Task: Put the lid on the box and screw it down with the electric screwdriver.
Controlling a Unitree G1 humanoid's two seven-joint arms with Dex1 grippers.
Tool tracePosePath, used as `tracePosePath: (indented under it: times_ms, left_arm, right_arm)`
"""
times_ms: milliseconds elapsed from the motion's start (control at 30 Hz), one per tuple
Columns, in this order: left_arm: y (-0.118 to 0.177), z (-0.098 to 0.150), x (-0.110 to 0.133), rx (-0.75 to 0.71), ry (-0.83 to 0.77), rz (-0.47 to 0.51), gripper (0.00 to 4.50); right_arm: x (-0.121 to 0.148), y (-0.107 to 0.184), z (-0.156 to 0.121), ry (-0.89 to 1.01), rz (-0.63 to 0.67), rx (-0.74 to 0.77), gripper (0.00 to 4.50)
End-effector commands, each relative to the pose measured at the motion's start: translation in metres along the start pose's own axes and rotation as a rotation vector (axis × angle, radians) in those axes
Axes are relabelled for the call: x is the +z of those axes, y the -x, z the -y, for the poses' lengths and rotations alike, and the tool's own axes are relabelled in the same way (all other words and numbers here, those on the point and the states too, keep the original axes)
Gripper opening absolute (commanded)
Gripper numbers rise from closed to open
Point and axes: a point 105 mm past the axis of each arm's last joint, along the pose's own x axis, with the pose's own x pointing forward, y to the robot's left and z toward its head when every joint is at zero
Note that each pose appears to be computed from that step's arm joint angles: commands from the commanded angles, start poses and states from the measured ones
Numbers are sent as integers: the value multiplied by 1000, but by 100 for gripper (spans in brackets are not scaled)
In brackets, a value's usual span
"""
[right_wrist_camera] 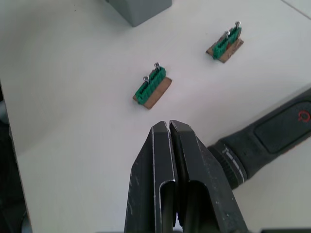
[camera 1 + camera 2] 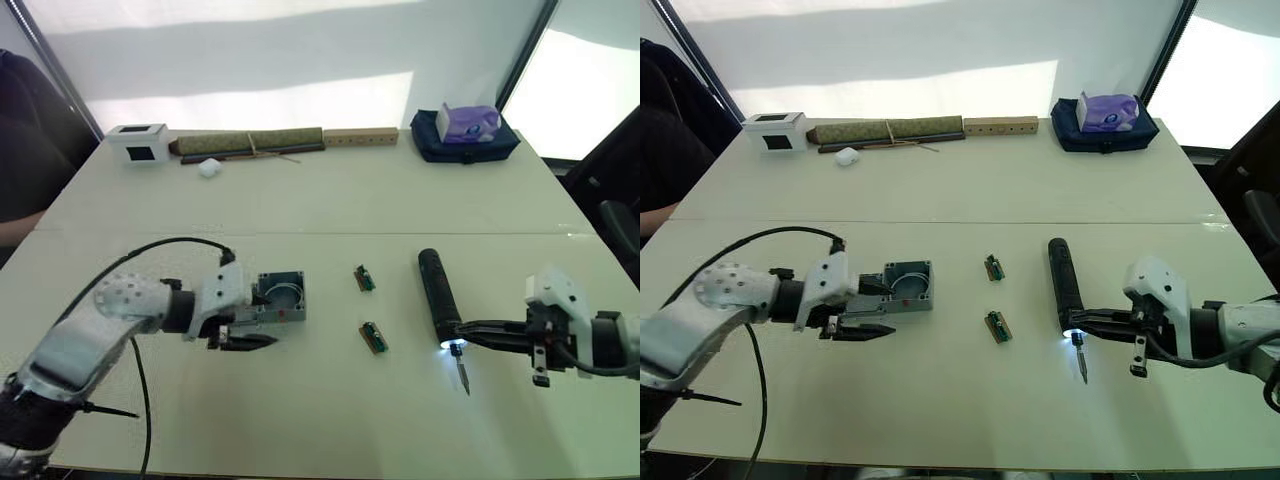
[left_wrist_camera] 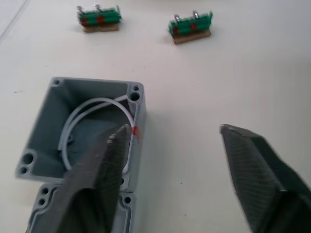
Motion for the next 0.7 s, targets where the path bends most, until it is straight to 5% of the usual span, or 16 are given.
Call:
tracePosePath:
  times_ms: [33,367,467,700]
  left_arm:
    - [-12,-6,-12,-21,-142,-74,443]
    - [-28,-21,-7,-4,-170,-32,443]
    - [-29,-19,-6,-28,-175,-27,378]
    - [-27,-19,3,-58,-176,1,83]
  right_arm:
    - [10,-3,-5,31,36,-7,0]
    - [8,-3,-11,17,45,-41,0]
    - [8,-3,-11,16,44,-46,0]
    - [8,-3,-10,17,44,-49,0]
